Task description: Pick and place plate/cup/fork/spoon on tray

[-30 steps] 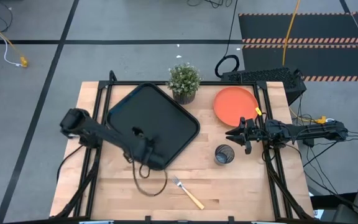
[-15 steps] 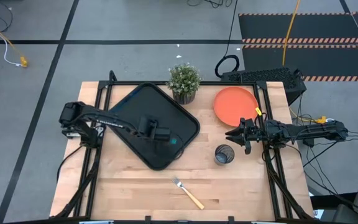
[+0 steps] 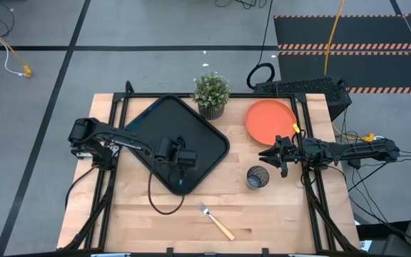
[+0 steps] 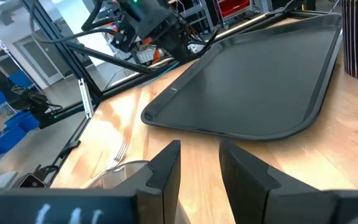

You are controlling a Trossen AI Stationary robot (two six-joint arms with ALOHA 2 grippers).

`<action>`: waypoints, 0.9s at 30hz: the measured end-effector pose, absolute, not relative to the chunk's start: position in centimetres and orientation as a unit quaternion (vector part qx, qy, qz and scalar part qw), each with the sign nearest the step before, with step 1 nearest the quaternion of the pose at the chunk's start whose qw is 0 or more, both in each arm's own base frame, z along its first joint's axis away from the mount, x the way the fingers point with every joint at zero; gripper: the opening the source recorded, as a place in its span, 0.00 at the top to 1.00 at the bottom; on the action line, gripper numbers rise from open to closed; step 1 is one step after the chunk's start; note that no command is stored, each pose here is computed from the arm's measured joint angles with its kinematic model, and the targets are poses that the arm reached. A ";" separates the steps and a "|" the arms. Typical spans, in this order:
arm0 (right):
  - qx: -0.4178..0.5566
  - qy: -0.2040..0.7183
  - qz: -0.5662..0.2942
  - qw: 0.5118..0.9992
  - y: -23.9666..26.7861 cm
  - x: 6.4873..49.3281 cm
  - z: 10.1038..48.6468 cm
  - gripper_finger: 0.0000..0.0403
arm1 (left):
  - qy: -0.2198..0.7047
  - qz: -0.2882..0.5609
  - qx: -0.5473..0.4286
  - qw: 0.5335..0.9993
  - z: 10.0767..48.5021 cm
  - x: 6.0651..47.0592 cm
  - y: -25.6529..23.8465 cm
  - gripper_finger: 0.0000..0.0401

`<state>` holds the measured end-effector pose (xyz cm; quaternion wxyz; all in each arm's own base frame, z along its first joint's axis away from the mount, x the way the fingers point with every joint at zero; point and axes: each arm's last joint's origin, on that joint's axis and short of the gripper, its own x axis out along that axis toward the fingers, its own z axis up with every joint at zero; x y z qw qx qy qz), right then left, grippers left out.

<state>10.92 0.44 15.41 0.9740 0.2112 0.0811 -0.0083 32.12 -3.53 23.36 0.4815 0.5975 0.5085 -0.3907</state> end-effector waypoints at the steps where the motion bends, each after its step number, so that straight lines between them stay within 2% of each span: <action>1: 0.211 0.081 -0.008 0.974 0.4 10.9 15.4 0.74 | 0.500 -0.398 0.612 0.467 23.4 32.2 -3.3 0.96; 5: 0.211 0.082 -0.008 0.974 0.4 10.9 15.4 0.74 | 0.471 -0.409 0.662 0.416 23.0 33.0 -2.4 0.96; 9: 0.211 0.082 -0.008 0.974 0.4 10.9 15.4 0.74 | 0.445 -0.417 0.690 0.390 22.5 33.9 -1.7 0.98; 16: 0.228 0.099 -0.010 0.968 0.5 10.9 15.1 0.74 | 0.420 -0.469 0.708 0.320 19.7 35.3 -1.3 0.95; 21: 0.236 0.104 -0.011 0.966 0.5 11.0 15.0 0.74 | 0.418 -0.493 0.700 0.303 18.3 35.6 -0.4 0.98; 27: 0.237 0.112 -0.014 0.965 0.5 11.0 14.8 0.74 | 0.414 -0.506 0.696 0.297 17.9 35.8 0.9 0.97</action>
